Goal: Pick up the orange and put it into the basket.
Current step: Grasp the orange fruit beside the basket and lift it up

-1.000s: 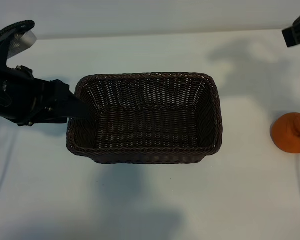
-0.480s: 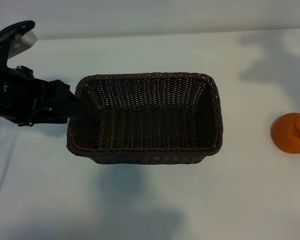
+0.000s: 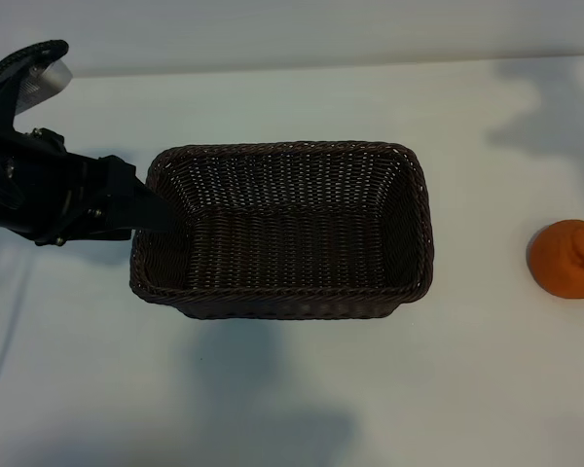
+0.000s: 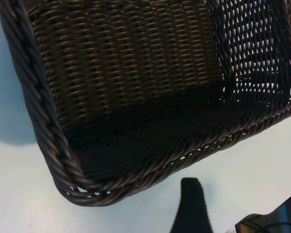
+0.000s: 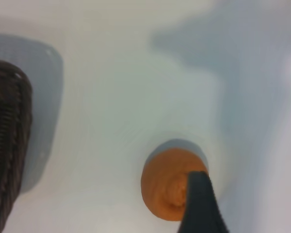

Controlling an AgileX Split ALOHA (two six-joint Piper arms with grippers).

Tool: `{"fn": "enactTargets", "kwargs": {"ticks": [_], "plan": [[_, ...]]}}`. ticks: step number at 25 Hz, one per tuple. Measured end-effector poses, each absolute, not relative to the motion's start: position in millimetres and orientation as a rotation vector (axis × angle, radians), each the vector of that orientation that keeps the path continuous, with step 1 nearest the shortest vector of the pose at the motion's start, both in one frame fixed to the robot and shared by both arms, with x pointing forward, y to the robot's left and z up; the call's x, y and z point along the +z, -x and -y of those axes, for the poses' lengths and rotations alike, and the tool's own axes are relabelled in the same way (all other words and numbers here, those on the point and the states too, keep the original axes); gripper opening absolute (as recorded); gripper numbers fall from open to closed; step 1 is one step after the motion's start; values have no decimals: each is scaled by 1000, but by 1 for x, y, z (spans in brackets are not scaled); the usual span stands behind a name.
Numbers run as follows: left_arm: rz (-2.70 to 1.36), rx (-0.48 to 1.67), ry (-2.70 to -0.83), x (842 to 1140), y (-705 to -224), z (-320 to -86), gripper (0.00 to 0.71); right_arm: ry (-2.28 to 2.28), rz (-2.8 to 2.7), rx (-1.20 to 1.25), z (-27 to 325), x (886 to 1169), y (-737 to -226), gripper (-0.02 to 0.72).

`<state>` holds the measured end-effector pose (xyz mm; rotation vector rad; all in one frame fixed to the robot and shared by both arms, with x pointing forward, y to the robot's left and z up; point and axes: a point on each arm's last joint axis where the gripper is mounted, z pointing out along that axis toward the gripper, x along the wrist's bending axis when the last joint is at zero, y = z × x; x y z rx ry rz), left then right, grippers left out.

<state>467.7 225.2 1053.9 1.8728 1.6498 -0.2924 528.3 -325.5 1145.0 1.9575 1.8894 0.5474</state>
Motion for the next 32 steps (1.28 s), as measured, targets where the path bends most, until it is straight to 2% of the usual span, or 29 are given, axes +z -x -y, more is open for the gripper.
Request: {"fn": "enactTargets", "kwargs": {"ticks": [12,23,32], "plan": [[-1641,-289,-1880,1054,-468,-225,570,-2073,-2039,374,329,1092,-561,461],[-1626,-283,-1890,1054,-468,-225,570,-2145,-2058,283,341,1079,-563,458],[-1625,-283,-1891,1054,-468,-225,570,-2197,-2102,215,343,1056,-573,437]]}}
